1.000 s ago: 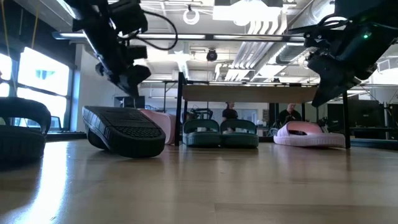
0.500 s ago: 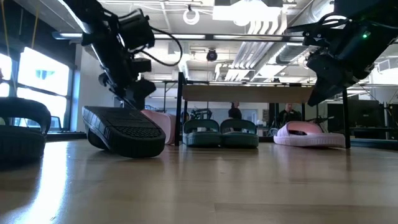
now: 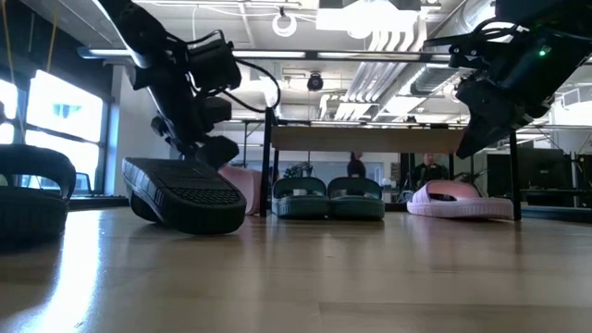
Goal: Pick and place slides into the shelf
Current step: Put the pink slide under the shelf
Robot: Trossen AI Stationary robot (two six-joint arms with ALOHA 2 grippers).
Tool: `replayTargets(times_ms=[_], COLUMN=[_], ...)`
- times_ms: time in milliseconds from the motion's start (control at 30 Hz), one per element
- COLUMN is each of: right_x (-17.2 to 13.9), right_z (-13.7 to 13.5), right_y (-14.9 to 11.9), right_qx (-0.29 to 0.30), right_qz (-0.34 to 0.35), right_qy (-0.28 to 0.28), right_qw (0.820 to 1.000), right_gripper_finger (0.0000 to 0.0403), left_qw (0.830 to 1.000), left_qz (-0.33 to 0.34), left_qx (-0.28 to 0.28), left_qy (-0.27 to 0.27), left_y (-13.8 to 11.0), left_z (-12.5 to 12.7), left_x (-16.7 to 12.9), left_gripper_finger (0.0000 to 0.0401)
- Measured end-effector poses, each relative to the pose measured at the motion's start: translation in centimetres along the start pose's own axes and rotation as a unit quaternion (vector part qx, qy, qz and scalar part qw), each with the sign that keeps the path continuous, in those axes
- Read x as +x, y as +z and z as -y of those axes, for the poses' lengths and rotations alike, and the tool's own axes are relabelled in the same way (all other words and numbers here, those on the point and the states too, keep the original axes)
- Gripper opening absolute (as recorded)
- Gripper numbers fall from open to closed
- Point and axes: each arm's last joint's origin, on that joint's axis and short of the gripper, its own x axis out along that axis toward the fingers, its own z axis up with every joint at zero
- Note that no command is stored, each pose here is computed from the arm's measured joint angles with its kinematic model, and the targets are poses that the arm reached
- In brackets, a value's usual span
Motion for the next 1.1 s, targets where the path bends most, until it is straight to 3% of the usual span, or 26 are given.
replayTargets(times_ms=[333, 500, 800, 1100], right_x=[0.0, 0.0, 0.0, 0.0], right_z=[-0.1, -0.1, -0.1, -0.1], right_y=[0.0, 0.0, 0.0, 0.0], right_qx=[0.002, 0.002, 0.003, 0.003], right_qz=[-0.003, -0.003, -0.003, -0.003], right_qy=[0.003, 0.003, 0.003, 0.003], right_qw=[1.000, 1.000, 1.000, 1.000], right_gripper_finger=[0.0085, 0.0085, 0.0085, 0.0085], left_qw=[0.999, 0.999, 0.999, 0.999], left_qz=[-0.019, -0.019, -0.021, -0.015], left_qx=[-0.024, -0.023, -0.023, -0.026], left_qy=[0.021, 0.020, 0.011, 0.020], left_y=[-0.2, -0.2, -0.2, -0.1], left_z=[-0.5, -0.4, -0.4, -0.5], left_x=[1.6, 1.6, 1.6, 1.4], left_gripper_finger=[0.0228, 0.0168, 0.0017, 0.0006])
